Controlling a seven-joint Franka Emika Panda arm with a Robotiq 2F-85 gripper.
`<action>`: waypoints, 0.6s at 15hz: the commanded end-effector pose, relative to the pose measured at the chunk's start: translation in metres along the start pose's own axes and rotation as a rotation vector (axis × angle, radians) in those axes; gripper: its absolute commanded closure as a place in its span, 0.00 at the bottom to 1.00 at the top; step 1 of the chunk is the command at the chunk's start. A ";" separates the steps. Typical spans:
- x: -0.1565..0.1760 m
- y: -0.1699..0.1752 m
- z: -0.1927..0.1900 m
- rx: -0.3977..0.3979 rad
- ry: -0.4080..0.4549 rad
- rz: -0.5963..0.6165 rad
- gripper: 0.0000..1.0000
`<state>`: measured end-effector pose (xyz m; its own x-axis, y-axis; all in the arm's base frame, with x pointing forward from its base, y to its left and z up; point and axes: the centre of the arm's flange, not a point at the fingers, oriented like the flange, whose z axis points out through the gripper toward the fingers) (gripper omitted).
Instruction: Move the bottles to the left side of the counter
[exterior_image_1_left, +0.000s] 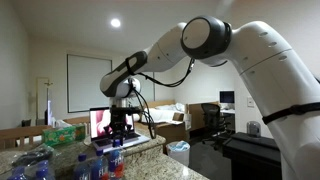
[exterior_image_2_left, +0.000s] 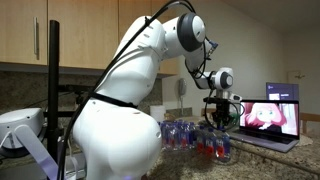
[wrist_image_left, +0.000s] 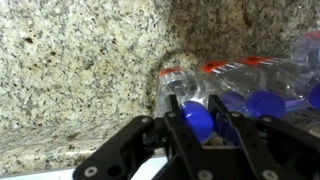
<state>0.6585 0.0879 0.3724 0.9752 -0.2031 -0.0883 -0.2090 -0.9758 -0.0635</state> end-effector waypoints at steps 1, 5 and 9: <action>0.005 -0.013 -0.007 0.006 0.014 0.067 0.86; 0.005 -0.021 -0.003 0.004 0.002 0.091 0.86; -0.001 -0.022 0.000 -0.008 -0.008 0.114 0.86</action>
<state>0.6639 0.1066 0.3649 0.9567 -0.2746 -0.0969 -0.2805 -0.9584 -0.0536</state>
